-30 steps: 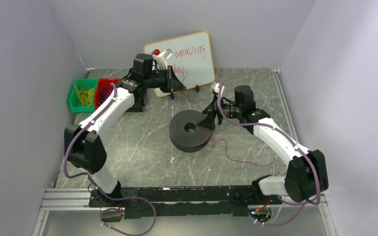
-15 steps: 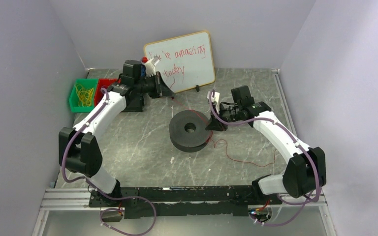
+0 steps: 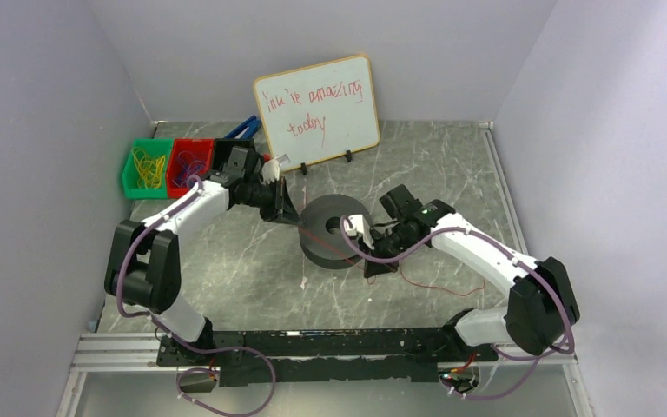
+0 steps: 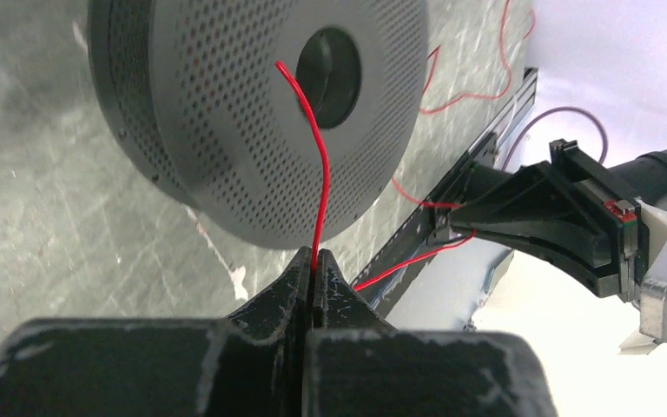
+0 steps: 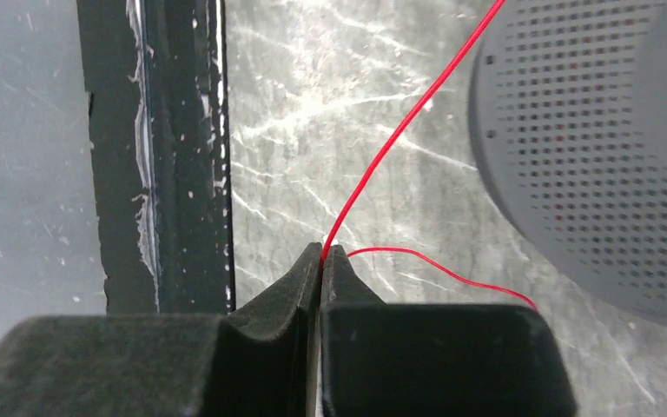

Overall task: Wrap the cables
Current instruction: Pick up the cable reel from the center of the board.

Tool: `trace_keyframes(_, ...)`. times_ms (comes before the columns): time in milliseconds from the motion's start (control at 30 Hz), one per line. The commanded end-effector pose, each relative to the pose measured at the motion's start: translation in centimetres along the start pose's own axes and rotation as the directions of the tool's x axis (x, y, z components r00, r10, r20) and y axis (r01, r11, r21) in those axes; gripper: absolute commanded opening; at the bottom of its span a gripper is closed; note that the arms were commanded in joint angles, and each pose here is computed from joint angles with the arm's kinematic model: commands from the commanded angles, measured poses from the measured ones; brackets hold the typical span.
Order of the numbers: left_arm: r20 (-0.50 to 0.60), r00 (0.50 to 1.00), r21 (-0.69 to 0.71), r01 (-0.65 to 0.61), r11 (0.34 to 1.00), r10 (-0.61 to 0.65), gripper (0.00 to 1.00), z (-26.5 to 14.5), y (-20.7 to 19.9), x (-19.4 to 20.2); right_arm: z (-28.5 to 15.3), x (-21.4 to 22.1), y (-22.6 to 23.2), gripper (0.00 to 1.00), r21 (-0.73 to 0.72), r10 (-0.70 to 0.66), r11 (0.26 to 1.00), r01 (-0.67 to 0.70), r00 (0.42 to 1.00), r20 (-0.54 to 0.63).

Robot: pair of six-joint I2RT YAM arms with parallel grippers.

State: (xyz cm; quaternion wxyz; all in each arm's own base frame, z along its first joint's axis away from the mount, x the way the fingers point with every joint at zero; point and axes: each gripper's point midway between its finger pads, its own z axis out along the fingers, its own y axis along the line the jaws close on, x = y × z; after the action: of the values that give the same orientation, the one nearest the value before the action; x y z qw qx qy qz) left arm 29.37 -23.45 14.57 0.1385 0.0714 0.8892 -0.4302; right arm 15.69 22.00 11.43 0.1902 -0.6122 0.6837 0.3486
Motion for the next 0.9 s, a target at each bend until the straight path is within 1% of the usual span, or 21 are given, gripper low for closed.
trace_keyframes(0, -0.008, 0.999, -0.045, -0.039, 0.998, 0.039, 0.03, -0.7, 0.9, 1.3, 1.2, 1.8, 0.7, 0.01, -0.021, -0.049, 0.999, 0.047, 0.995, -0.087)
trace_keyframes(133, -0.001, 1.0, -0.12, -0.002, 0.993, 0.002, 0.03, -0.4, 3.0, 1.6, 1.8, 1.9, 0.6, 0.0, -0.033, -0.048, 0.998, 0.045, 0.993, -0.106)
trace_keyframes(433, -0.01, 0.998, -0.146, 0.065, 0.987, -0.067, 0.02, 0.3, 5.0, 2.4, 2.9, 2.5, 0.5, 0.0, -0.064, -0.033, 0.998, 0.023, 0.986, -0.164)
trace_keyframes(500, -0.009, 0.997, -0.135, 0.08, 0.988, -0.082, 0.02, 0.5, 5.2, 2.3, 3.1, 2.5, 0.2, 0.0, -0.057, -0.024, 0.998, 0.014, 0.986, -0.167)
trace_keyframes(700, -0.024, 0.993, -0.041, 0.112, 0.993, -0.113, 0.03, 1.4, 4.6, 2.2, 3.3, 2.7, -0.6, 0.0, -0.017, -0.012, 1.0, 0.009, 0.984, -0.179)
trace_keyframes(867, -0.03, 0.991, -0.014, 0.126, 0.992, -0.127, 0.02, 2.5, 5.7, 1.7, 3.4, 2.4, -0.7, 0.0, -0.024, -0.011, 1.0, 0.007, 0.985, -0.173)
